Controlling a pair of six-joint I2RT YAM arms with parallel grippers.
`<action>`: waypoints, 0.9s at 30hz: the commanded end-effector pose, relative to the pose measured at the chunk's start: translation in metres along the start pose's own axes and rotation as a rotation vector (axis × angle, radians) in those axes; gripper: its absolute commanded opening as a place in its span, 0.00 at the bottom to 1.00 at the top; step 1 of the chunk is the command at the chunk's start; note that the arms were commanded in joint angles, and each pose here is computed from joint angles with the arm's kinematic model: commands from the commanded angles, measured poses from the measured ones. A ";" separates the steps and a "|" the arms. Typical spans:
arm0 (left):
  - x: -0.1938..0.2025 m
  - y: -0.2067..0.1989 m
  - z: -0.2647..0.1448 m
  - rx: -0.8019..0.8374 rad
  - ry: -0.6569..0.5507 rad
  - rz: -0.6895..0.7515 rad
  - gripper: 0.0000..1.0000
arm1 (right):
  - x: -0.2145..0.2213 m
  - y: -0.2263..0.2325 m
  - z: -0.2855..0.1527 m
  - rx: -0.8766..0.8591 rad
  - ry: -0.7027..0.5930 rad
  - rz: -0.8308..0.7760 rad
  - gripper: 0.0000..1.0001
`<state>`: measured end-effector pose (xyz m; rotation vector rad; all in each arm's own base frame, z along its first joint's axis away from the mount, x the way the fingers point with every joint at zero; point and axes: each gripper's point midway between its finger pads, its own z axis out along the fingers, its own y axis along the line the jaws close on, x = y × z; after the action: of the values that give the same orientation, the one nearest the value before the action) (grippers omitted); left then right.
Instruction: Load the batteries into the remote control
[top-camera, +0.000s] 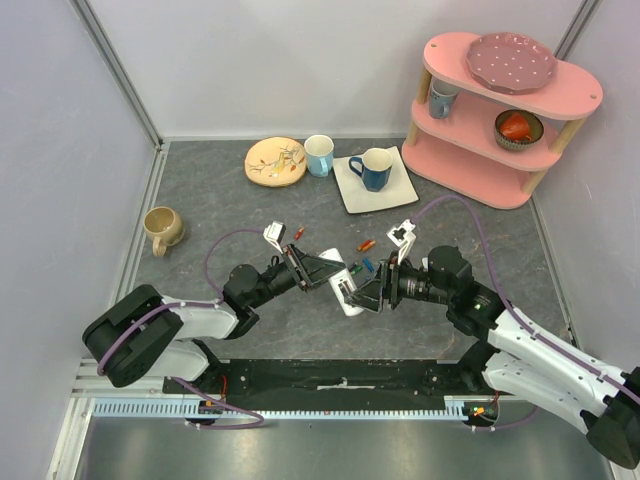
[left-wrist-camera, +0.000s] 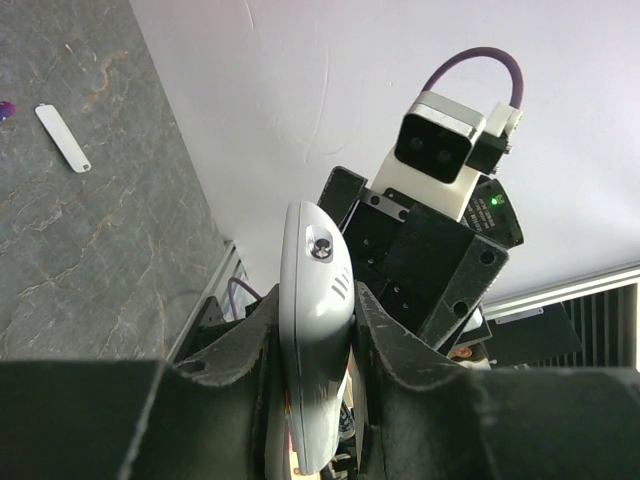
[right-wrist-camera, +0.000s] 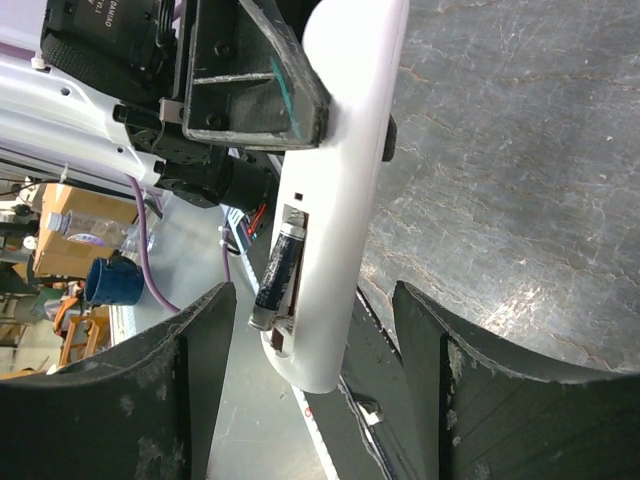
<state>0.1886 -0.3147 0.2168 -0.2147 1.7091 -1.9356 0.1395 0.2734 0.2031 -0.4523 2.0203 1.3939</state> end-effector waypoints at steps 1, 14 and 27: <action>-0.010 -0.107 -0.015 0.418 -0.044 0.101 0.02 | -0.004 0.008 0.000 -0.052 -0.018 0.005 0.71; -0.009 -0.108 -0.016 0.421 -0.040 0.103 0.02 | -0.004 0.004 0.003 -0.052 -0.012 0.019 0.66; -0.008 -0.114 -0.017 0.438 -0.031 0.106 0.02 | -0.002 0.001 0.007 -0.061 0.000 0.039 0.60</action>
<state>0.1869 -0.3132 0.2232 -0.2052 1.6885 -1.9447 0.1416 0.2782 0.2019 -0.4339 2.0209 1.4623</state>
